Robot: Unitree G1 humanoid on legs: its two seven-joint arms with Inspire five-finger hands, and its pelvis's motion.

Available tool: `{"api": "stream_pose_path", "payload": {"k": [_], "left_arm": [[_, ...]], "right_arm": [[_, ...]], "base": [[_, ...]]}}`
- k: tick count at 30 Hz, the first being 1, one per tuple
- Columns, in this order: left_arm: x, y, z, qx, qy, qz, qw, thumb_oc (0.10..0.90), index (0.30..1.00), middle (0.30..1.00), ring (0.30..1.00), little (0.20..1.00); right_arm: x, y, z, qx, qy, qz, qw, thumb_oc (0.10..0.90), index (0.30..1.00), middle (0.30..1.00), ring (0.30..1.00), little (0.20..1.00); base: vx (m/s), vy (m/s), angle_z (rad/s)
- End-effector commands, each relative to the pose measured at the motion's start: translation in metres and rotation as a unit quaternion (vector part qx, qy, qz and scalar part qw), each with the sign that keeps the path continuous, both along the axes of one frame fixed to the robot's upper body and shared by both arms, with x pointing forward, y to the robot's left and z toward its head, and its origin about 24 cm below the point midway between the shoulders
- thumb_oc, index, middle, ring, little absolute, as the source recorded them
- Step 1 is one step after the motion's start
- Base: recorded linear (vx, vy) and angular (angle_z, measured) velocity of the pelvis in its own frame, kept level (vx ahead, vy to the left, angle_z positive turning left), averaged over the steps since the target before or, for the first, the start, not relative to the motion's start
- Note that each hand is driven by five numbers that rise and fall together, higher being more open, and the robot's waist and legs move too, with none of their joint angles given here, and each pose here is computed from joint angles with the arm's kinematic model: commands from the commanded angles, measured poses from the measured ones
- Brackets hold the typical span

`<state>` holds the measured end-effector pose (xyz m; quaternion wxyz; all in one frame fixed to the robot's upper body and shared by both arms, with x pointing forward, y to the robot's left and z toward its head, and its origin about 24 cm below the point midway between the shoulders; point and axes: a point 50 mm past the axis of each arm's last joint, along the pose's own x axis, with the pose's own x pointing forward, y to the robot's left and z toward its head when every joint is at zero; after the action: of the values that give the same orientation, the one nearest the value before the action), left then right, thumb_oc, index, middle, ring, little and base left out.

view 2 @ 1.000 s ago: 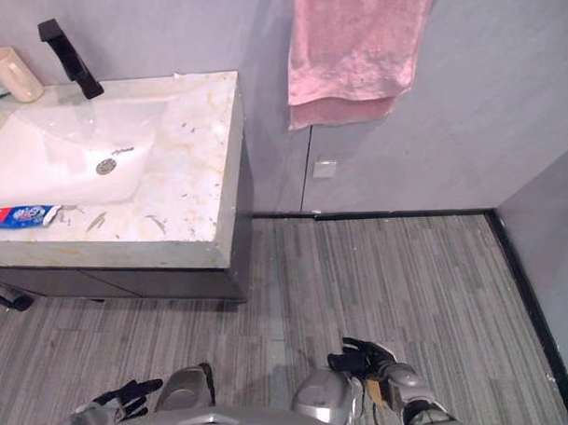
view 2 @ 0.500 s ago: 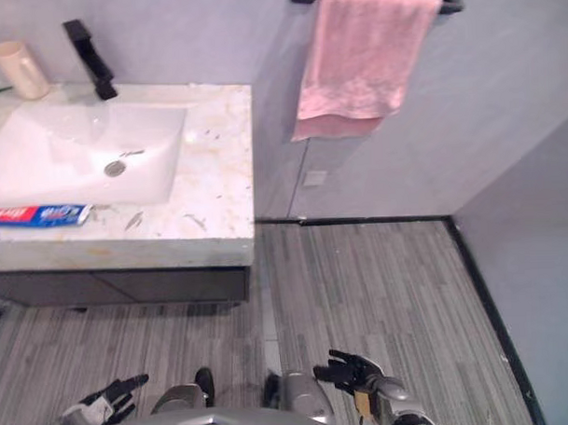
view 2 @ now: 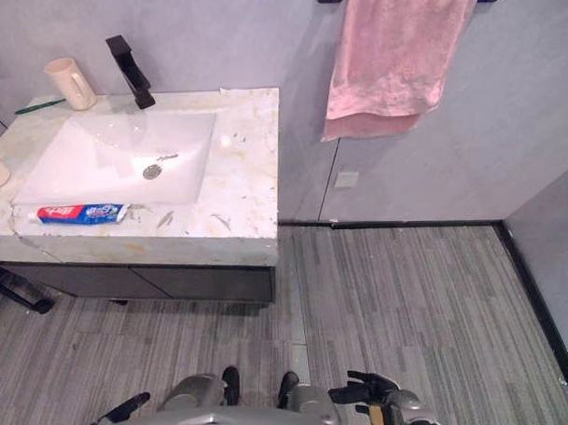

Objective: Organize the bathroom.

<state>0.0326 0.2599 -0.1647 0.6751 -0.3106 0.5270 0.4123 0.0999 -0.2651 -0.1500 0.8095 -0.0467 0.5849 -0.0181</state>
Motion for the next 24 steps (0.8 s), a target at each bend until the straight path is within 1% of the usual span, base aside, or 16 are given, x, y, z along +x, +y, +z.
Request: {"api": "stream_pose_path", "payload": {"k": [1,5,7,12,14,15,16,19,22,24], "left_arm": [[0.013,0.022,0.009,0.043,-0.029,-0.005,0.999,0.8,0.9,0.9,0.9,0.9],[0.011,0.018,0.007,0.038,-0.027,-0.008,0.999,0.8,0.9,0.9,0.9,0.9],[0.011,0.015,0.006,0.034,-0.035,-0.009,0.999,0.8,0.9,0.9,0.9,0.9],[0.016,0.017,0.008,0.033,-0.041,-0.02,0.998,0.8,0.9,0.9,0.9,0.9],[0.024,0.022,0.011,0.041,-0.043,-0.022,0.998,0.8,0.9,0.9,0.9,0.9],[0.026,0.025,0.012,0.043,-0.042,-0.029,0.998,0.8,0.9,0.9,0.9,0.9],[0.03,0.026,0.013,0.044,-0.04,-0.046,0.997,0.8,0.9,0.9,0.9,0.9],[0.029,0.025,0.013,0.041,-0.031,-0.084,0.995,0.8,0.9,0.9,0.9,0.9],[0.025,0.026,0.013,0.041,-0.018,-0.121,0.992,0.8,0.9,0.9,0.9,0.9],[0.022,0.028,0.013,0.044,-0.015,-0.13,0.99,0.8,0.9,0.9,0.9,0.9]], "right_arm": [[0.01,-0.002,0.003,-0.004,-0.014,0.012,1.0,0.8,0.9,0.9,0.9,0.9],[0.003,-0.009,0.004,-0.015,-0.01,0.009,1.0,0.8,0.9,0.9,0.9,0.9],[0.005,-0.014,0.006,-0.024,-0.005,0.036,0.999,0.8,0.9,0.9,0.9,0.9],[0.007,-0.015,0.007,-0.032,-0.004,0.052,0.998,0.8,0.9,0.9,0.9,0.9],[0.009,-0.018,0.009,-0.037,-0.01,0.051,0.998,0.8,0.9,0.9,0.9,0.9],[0.011,-0.018,0.009,-0.038,-0.014,0.045,0.998,0.8,0.9,0.9,0.9,0.9],[0.016,-0.02,0.012,-0.039,-0.029,0.021,0.999,0.8,0.9,0.9,0.9,0.9],[0.022,-0.021,0.014,-0.041,-0.043,-0.004,0.998,0.8,0.9,0.9,0.9,0.9],[0.025,-0.017,0.014,-0.041,-0.046,0.001,0.998,0.8,0.9,0.9,0.9,0.9],[0.028,-0.013,0.013,-0.037,-0.048,0.018,0.998,0.8,0.9,0.9,0.9,0.9]], "base": [[0.04,0.319,0.05],[0.02,0.378,0.2],[0.03,0.398,-0.22],[0.02,0.211,-0.09],[0.02,0.331,0.01],[-0.03,0.379,0.08],[-0.03,0.385,0.14],[0.01,0.301,0.32],[0.01,0.227,0.06],[-0.03,0.253,-0.62]]}}
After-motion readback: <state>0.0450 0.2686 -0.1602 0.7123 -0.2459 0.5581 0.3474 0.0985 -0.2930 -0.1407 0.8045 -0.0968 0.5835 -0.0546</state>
